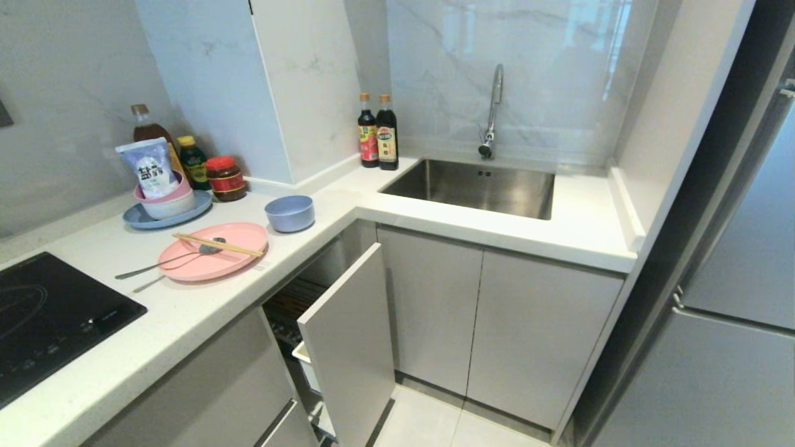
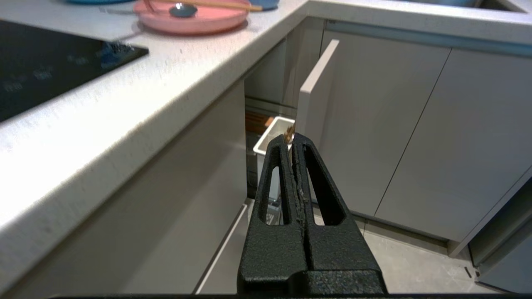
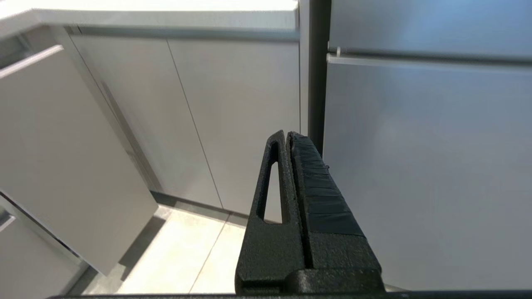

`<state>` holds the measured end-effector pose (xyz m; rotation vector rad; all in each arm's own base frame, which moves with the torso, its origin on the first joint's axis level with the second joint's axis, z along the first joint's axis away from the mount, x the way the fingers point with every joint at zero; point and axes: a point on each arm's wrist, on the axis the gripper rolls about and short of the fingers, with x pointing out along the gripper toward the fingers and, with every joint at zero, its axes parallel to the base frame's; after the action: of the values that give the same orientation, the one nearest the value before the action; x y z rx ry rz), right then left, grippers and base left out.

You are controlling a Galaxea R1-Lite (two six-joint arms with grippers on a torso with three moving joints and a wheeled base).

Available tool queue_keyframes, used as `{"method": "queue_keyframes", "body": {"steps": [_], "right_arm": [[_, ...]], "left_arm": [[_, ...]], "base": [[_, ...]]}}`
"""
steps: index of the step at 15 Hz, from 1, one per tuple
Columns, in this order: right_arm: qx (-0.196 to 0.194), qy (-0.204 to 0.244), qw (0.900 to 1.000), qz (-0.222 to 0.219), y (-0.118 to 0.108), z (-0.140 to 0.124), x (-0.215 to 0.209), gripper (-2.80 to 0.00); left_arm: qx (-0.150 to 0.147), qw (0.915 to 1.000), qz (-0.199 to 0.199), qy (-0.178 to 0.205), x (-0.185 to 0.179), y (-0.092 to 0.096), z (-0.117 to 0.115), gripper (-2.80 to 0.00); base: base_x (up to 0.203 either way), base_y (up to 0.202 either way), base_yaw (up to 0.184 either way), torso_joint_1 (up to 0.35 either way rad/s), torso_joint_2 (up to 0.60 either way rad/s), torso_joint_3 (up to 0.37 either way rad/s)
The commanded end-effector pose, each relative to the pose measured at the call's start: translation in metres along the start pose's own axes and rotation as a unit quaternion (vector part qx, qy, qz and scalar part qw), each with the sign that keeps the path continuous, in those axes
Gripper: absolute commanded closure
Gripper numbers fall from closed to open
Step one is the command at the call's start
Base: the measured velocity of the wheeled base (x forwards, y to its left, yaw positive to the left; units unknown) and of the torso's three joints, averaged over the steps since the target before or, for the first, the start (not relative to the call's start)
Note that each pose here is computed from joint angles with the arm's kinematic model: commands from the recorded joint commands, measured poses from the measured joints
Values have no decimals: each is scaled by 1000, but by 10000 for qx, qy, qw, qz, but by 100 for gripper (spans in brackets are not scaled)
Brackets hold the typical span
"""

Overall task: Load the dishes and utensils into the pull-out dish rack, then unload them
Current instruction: Open the cupboard

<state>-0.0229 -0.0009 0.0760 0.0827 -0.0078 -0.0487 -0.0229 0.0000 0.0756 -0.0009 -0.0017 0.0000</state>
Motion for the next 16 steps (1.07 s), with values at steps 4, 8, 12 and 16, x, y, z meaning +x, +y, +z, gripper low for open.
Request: {"method": "queue_keyframes", "body": {"steps": [4, 8, 12, 16], "right_arm": [[3, -25, 10000, 1, 0, 0, 0, 0], [3, -25, 10000, 1, 0, 0, 0, 0], [3, -25, 10000, 1, 0, 0, 0, 0], [3, -25, 10000, 1, 0, 0, 0, 0]], "left_arm": [[-3, 10000, 3, -3, 0, 0, 0, 0], [-3, 10000, 7, 1, 0, 0, 0, 0], [-3, 10000, 8, 1, 0, 0, 0, 0], [-3, 10000, 1, -7, 0, 0, 0, 0]], "base": [[0, 0, 0, -243, 531, 284], [0, 0, 0, -214, 483, 266], [0, 0, 0, -53, 118, 69], [0, 0, 0, 1, 7, 3]]}}
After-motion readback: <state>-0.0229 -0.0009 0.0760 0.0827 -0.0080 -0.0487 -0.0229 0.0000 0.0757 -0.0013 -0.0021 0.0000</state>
